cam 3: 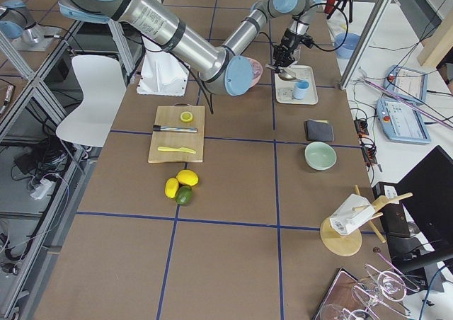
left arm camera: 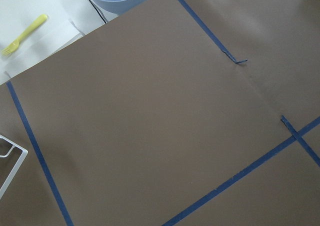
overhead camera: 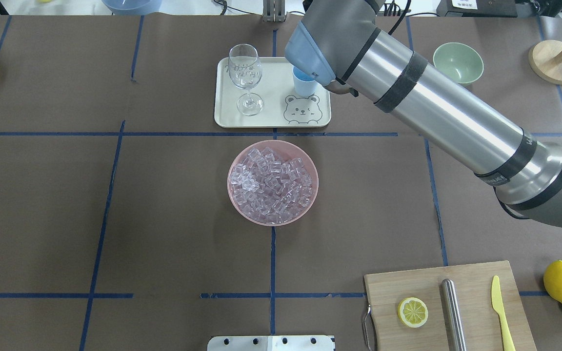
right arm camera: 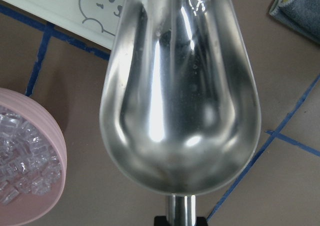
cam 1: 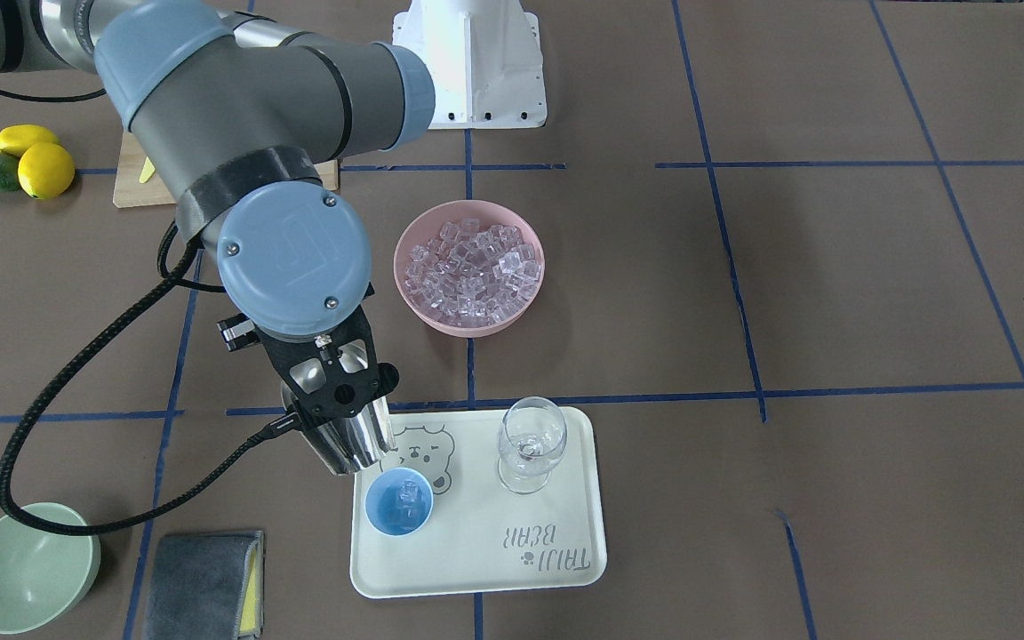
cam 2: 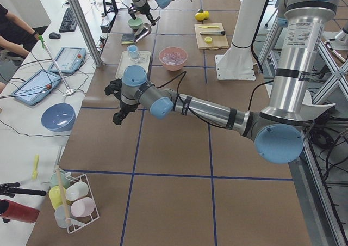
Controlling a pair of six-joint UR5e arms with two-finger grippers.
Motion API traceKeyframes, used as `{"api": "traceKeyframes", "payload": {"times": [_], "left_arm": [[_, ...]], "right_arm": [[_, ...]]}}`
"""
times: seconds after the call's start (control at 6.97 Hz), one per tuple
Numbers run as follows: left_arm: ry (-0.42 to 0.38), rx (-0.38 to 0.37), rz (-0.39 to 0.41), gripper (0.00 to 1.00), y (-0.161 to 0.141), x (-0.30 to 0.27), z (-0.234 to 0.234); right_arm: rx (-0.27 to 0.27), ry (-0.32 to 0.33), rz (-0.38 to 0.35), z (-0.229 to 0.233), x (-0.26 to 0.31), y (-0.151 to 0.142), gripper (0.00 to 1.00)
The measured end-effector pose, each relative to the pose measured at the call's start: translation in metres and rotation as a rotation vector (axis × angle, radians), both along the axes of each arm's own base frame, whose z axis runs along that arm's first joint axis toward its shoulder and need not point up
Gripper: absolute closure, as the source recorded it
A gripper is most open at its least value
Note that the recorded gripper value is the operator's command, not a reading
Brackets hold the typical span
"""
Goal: Put ice in cup with scoop
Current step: 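Carry the empty scoop back toward its spot with the right gripper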
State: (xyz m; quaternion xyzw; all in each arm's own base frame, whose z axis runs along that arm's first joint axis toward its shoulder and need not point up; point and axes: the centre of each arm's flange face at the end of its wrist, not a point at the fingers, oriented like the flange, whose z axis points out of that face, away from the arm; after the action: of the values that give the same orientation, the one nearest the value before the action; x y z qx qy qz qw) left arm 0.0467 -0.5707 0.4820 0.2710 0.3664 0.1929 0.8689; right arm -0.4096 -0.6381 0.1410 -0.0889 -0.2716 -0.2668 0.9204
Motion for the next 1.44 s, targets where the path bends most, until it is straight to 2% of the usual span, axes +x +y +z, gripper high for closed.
{"api": "traceKeyframes", "payload": {"times": [0.29,0.72,1.0,1.44], "left_arm": [[-0.001,-0.005,0.0,0.0,0.001,0.0,0.002],[-0.01,-0.045,-0.005,0.0,0.004,-0.002,0.015],[-0.044,-0.17,-0.012,0.0,0.012,-0.006,0.053],[-0.092,-0.374,-0.015,0.0,0.037,-0.015,0.106]], "right_arm": [[0.008,-0.035,0.045,0.003,0.024,0.011,1.0],[-0.016,-0.072,0.188,0.079,0.104,0.069,1.0],[-0.025,-0.072,0.261,0.128,0.152,0.099,1.0],[0.0,-0.101,0.295,0.22,0.203,0.149,1.0]]}}
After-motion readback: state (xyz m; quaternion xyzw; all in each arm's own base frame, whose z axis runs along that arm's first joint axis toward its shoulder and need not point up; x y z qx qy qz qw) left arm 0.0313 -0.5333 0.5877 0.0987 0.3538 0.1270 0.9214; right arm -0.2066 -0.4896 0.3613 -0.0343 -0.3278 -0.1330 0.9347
